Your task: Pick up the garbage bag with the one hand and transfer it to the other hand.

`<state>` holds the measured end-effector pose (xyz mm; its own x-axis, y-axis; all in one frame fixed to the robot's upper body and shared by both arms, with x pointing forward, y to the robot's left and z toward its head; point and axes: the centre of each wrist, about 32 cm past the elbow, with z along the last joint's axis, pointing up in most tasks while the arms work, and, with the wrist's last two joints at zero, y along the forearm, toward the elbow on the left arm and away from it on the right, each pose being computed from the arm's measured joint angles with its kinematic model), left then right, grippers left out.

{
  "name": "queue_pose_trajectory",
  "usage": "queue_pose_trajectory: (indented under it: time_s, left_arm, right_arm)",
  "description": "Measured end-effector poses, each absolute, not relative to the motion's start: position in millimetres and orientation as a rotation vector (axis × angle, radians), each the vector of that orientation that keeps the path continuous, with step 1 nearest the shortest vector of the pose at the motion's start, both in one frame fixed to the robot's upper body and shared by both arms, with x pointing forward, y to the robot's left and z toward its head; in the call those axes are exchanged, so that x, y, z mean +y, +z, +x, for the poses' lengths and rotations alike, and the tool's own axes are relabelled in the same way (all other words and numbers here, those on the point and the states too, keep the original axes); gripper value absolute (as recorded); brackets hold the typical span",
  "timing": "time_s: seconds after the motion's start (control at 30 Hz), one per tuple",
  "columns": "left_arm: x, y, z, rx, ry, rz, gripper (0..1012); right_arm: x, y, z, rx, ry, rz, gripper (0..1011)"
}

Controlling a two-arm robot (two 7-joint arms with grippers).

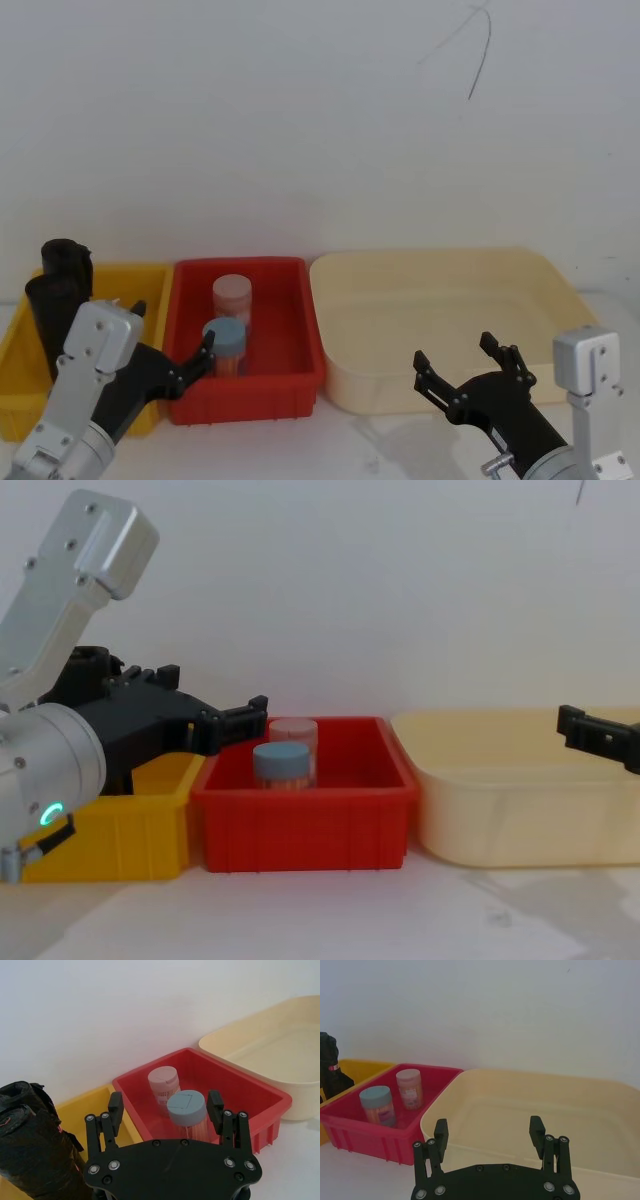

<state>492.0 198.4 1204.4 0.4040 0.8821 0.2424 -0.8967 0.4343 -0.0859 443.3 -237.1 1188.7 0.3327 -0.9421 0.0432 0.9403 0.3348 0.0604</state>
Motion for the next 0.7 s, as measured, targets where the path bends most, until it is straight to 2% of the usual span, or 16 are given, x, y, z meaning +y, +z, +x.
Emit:
queue_pose_trajectory:
  time_s: [0.7]
  left_arm:
    - [198.4,1204.4,492.0,-0.268,1.124,0.061,1002]
  right_arm:
    - [-237.1,1188.7,443.3,-0.075,-1.229,0.026,1000]
